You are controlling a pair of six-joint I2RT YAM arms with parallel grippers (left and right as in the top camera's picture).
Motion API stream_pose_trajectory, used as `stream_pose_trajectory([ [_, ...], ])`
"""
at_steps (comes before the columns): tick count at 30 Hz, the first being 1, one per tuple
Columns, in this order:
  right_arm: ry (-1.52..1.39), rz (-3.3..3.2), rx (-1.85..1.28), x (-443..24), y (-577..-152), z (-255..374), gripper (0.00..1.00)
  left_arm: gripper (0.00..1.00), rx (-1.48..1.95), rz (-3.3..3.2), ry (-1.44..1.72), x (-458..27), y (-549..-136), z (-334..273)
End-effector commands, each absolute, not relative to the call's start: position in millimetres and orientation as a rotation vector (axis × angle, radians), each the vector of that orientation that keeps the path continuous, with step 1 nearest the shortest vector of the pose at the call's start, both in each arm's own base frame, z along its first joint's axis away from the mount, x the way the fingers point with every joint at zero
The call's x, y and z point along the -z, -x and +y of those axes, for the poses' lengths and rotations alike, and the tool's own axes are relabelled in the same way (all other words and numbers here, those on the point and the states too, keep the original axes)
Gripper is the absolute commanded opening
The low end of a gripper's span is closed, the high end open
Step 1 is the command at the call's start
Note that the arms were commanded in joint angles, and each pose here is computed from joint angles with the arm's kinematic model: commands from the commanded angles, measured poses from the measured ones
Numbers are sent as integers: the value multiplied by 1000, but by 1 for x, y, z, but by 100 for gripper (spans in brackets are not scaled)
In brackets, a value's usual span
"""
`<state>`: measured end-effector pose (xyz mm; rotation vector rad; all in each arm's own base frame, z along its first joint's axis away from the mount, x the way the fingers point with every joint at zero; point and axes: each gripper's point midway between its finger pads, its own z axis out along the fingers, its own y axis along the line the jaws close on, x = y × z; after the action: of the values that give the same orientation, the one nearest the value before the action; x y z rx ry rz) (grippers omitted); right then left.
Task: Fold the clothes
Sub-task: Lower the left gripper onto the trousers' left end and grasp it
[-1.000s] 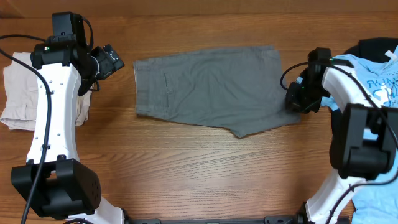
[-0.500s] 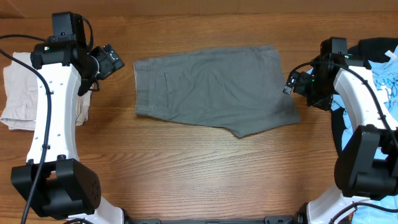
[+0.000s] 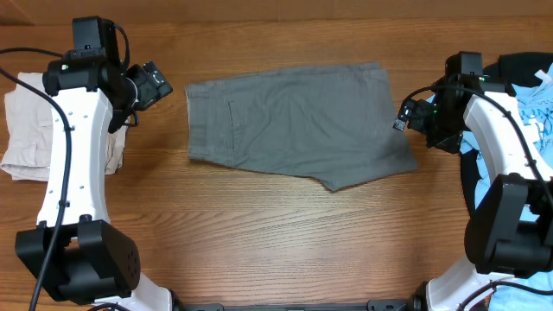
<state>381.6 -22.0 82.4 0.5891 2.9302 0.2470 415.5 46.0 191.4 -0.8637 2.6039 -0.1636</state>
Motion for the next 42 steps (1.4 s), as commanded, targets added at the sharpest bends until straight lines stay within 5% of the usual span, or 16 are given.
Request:
stream_pose_trajectory([
  [1, -584, 2905, -251, -89, -387, -23, 100, 100, 129, 2579, 872, -195, -418, 51],
  [7, -584, 2905, -251, -89, -387, -23, 100, 100, 418, 2608, 448, -205, -439, -3],
  [20, -584, 2905, -251, -89, -387, -23, 100, 100, 196, 2794, 239, -132, -448, -61],
  [42, -584, 2905, -251, -89, -387, -23, 100, 100, -88, 3091, 428, 8, -431, -16],
])
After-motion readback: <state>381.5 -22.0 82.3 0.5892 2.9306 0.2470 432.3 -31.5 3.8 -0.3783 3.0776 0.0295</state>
